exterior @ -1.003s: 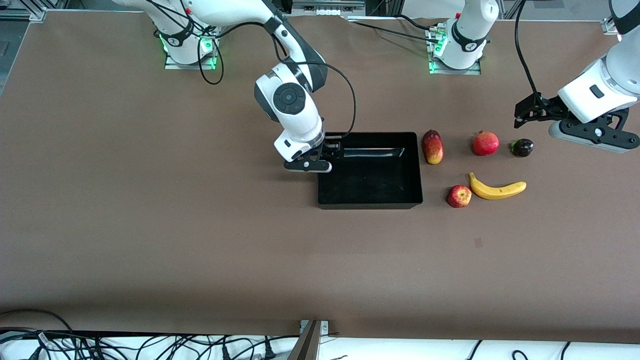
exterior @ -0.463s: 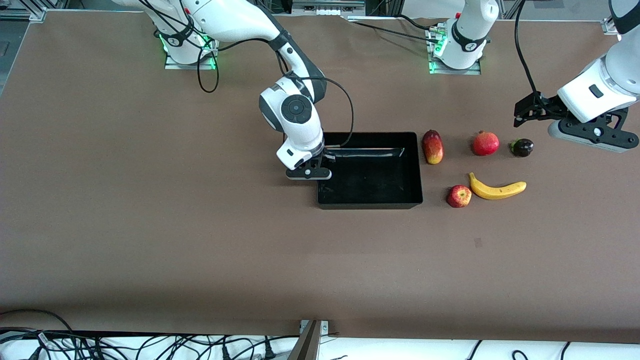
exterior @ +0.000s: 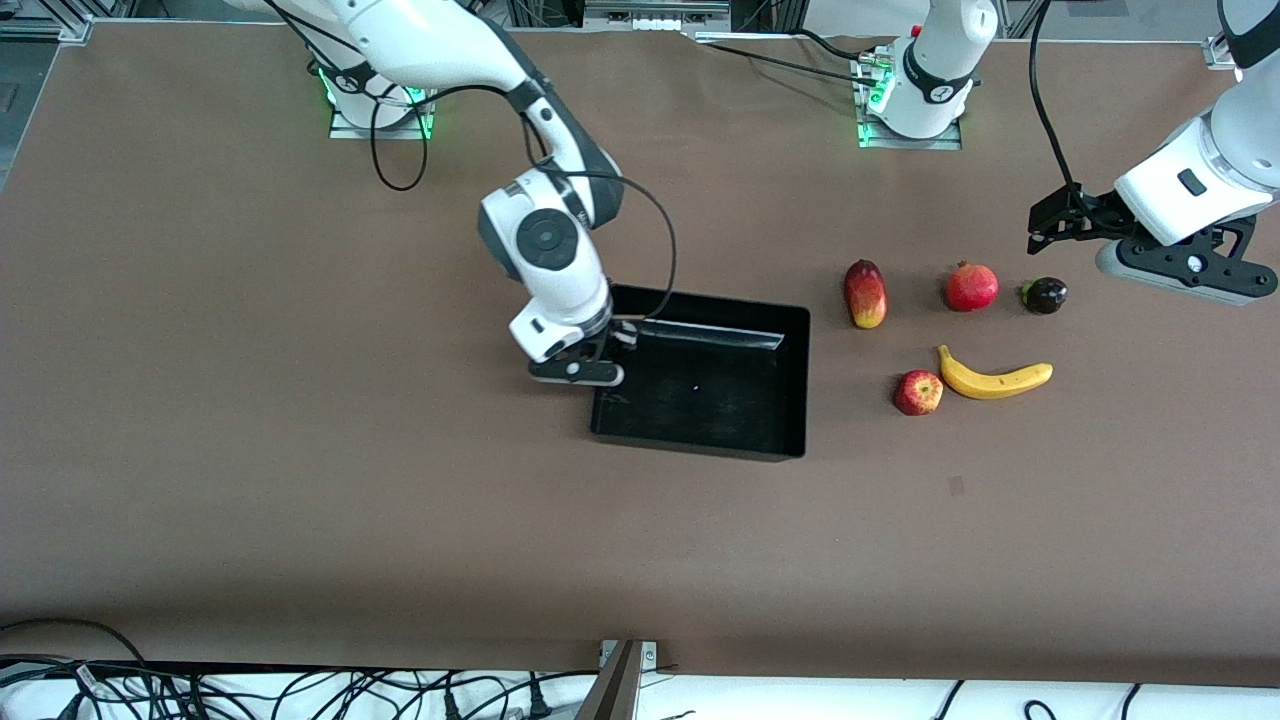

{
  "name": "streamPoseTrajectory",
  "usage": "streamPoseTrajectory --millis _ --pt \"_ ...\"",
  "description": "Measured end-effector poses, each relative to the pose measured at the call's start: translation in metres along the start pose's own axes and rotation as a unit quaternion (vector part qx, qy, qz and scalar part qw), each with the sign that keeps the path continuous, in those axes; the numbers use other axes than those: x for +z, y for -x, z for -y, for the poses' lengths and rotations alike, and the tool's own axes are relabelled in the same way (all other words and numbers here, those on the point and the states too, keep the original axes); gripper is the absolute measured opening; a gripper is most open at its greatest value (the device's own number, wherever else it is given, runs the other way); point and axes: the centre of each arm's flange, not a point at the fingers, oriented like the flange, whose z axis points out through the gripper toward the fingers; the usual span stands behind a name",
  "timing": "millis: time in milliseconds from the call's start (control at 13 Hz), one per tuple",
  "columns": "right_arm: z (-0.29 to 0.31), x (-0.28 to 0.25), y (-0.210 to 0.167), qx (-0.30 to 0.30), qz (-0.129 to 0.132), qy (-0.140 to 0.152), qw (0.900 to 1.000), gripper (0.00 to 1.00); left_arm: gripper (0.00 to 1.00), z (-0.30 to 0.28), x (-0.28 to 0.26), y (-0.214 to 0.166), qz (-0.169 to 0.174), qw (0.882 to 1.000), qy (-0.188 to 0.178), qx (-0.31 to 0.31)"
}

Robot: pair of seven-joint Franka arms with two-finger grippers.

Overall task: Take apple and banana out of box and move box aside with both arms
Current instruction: 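Slide the empty black tray across the table toward the right arm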

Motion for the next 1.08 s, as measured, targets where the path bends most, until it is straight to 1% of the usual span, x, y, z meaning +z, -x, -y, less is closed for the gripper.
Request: streamPoseTrajectory --millis 77,154,309,386,540,695,849,926,1080 --pt "-0.023 -0.015 -0.014 -0.007 0.008 0.005 1.0 0.04 1.0 0.0 0.0 0.0 0.0 1.0 0.0 0.0" --pt "-0.049 -0.032 -0.028 -0.014 0.022 0.014 1.0 0.04 1.0 0.0 0.0 0.0 0.0 1.0 0.0 0.0" --pt "-0.111 -0.065 -0.058 -0.025 0.049 0.025 0.998 0.04 1.0 0.0 0.0 0.0 0.0 1.0 0.0 0.0" --pt "-0.146 -0.079 -0.073 -0.03 0.058 0.028 0.998 0.04 1.0 0.0 0.0 0.0 0.0 1.0 0.0 0.0" --pt "-0.232 -0.098 -0.102 -0.052 0.076 0.029 0.995 0.04 1.0 0.0 0.0 0.0 0.0 1.0 0.0 0.0" --pt "-0.33 -0.108 -0.123 -0.076 0.093 0.024 0.992 0.04 1.0 0.0 0.0 0.0 0.0 1.0 0.0 0.0" --pt "-0.425 -0.11 -0.131 -0.093 0.102 0.012 0.99 0.04 1.0 0.0 0.0 0.0 0.0 1.0 0.0 0.0" --pt "-0.459 -0.109 -0.129 -0.096 0.107 0.008 0.99 0.04 1.0 0.0 0.0 0.0 0.0 1.0 0.0 0.0" --pt "-0.485 -0.106 -0.125 -0.095 0.115 0.003 0.989 0.04 1.0 0.0 0.0 0.0 0.0 1.0 0.0 0.0"
